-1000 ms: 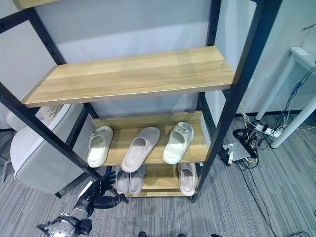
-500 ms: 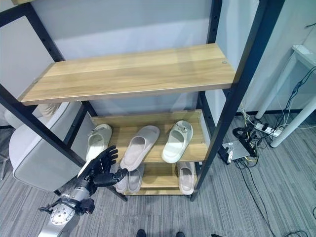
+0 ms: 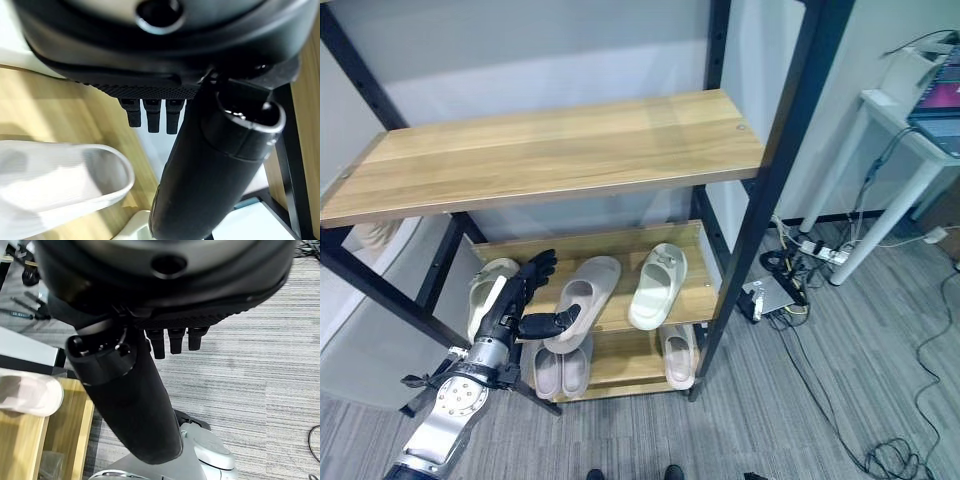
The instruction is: Arrange the slippers neatly on the shoe rack.
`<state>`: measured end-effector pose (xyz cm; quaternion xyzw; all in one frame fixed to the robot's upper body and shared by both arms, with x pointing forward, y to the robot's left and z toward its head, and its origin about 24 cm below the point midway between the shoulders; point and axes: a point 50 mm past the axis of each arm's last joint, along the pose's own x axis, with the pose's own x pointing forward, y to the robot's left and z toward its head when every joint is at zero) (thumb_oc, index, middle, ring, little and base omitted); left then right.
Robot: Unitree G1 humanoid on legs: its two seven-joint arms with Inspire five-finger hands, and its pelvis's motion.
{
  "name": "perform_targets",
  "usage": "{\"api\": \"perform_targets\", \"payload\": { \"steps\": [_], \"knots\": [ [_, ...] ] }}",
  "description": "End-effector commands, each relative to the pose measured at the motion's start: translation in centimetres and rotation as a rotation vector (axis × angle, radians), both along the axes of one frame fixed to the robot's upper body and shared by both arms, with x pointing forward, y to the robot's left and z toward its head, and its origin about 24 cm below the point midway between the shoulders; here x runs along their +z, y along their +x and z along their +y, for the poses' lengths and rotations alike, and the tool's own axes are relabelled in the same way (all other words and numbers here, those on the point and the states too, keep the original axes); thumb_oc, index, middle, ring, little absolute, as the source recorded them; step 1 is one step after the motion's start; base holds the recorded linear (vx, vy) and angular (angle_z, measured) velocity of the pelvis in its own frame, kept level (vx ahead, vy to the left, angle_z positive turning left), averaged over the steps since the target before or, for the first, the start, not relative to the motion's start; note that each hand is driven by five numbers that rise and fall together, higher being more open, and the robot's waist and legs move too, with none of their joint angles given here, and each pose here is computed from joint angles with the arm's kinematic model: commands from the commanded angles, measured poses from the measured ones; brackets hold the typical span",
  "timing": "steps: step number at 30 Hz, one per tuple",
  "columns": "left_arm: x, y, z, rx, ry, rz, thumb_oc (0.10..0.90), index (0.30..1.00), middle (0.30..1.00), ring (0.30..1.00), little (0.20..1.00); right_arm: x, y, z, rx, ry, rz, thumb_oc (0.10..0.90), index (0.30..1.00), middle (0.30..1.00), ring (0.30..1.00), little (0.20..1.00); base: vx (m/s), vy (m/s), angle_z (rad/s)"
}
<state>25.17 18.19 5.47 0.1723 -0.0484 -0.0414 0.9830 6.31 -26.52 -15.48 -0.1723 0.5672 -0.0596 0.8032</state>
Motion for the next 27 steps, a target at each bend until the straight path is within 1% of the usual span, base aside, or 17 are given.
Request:
{"api": "perform_targets", "payload": {
  "steps": [1, 4, 7, 9, 14, 22, 27],
  "knots": [
    [5.1, 2.5, -0.2, -0.024, 0.115, -0.289, 0.8, 0.9, 0.9, 0.9, 0.9, 0.2, 0.9, -0.1, 0.051, -0.033, -0.02, 0.8, 0.9, 0.9, 0.9, 0.9, 0.01, 0.016, -0.2],
    [6.0, 3.7, 0.4, 0.002, 0.265, -0.328, 0.8, 0.9, 0.9, 0.9, 0.9, 0.3, 0.9, -0.2, 0.051, -0.035, -0.024, 0.8, 0.9, 0.9, 0.9, 0.9, 0.02, 0.034, -0.2],
    [6.6, 4.2, 1.2, 0.021, 0.36, -0.349, 0.8, 0.9, 0.9, 0.9, 0.9, 0.3, 0.8, -0.4, 0.046, -0.038, -0.023, 0.8, 0.9, 0.9, 0.9, 0.9, 0.02, 0.03, -0.22],
    [6.6, 4.3, 1.3, 0.027, 0.375, -0.353, 0.8, 0.9, 0.9, 0.9, 0.9, 0.3, 0.8, -0.4, 0.048, -0.039, -0.021, 0.8, 0.9, 0.9, 0.9, 0.9, 0.01, 0.019, -0.17],
    [7.3, 5.2, 2.5, 0.069, 0.551, -0.378, 0.8, 0.9, 0.9, 0.9, 0.9, 0.3, 0.5, -0.6, 0.055, -0.035, -0.016, 0.8, 0.9, 0.9, 0.9, 0.9, 0.04, 0.028, -0.17],
    [7.7, 6.7, 3.0, 0.094, 0.712, -0.382, 0.8, 0.9, 0.9, 0.9, 0.9, 0.5, 1.1, -0.5, 0.075, -0.035, -0.036, 0.8, 0.9, 0.9, 0.9, 0.9, 0.01, 0.009, -0.02],
    [7.5, 7.4, 3.3, 0.107, 0.778, -0.36, 0.8, 0.9, 0.9, 0.9, 0.9, 0.6, 1.4, -0.5, 0.088, -0.037, -0.047, 0.8, 0.9, 0.9, 0.9, 0.9, 0.0, 0.009, -0.11]
  ]
}}
